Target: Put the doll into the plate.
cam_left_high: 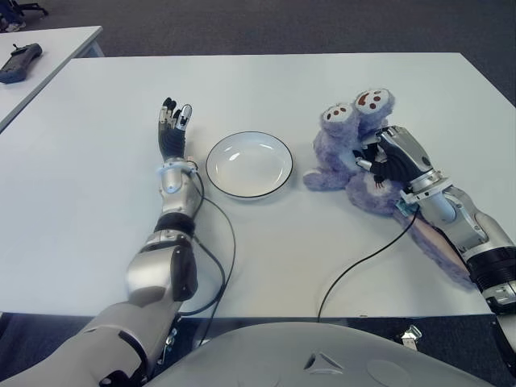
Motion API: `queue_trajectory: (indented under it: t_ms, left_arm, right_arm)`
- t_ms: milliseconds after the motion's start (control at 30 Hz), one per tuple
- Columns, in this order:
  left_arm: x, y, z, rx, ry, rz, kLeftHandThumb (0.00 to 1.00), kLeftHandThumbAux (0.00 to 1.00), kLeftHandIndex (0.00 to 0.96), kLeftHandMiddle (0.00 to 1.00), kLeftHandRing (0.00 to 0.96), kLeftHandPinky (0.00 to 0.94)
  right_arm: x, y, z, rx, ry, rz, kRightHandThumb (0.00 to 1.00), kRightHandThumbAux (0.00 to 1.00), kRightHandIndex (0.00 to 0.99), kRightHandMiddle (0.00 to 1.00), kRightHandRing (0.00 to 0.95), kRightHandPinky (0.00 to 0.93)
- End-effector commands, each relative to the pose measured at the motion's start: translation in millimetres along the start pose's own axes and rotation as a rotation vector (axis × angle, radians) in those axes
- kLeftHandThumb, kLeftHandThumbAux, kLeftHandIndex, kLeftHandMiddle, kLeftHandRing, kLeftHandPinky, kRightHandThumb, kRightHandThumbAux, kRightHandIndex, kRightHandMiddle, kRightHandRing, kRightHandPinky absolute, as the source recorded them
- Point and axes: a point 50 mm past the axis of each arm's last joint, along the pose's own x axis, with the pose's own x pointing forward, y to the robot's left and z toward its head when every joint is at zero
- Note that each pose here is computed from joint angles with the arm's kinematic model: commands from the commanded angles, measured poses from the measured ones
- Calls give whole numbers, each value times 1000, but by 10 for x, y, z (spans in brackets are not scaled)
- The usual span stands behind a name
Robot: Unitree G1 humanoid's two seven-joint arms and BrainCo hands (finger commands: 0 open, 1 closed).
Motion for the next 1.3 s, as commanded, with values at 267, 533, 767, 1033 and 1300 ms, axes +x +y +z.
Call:
queue_trajectory:
  t_ms: [267, 533, 767, 1033, 1300]
  left_arm:
    - [-1236, 545, -1116, -2, 479, 211, 0, 516, 0, 12, 0, 0]
    - [-1232, 538, -1112, 3, 475, 211, 0, 503, 0, 14, 0, 0]
    - [-1232, 531, -1112, 5, 472, 211, 0, 498, 0, 11, 0, 0]
    - [-1231, 531, -1112, 0, 473, 213, 0, 497, 0, 13, 0, 0]
    - [-1229, 544, -1112, -2, 478, 216, 0, 499, 0, 14, 0, 0]
  right_arm:
    - [-194, 442, -41, 73, 25, 196, 435, 566, 607, 779, 757, 713]
    - [-209, 353, 9, 79, 21, 306, 359, 413, 112, 156, 224, 267]
    - [-181, 313, 21, 41, 55, 382, 333, 378, 4, 6, 102, 176]
    - [-135, 286, 28, 34, 73, 404, 321, 335, 0, 0, 13, 74]
    - [-113, 235, 12, 71, 91, 387, 342, 283, 0, 0, 0, 3]
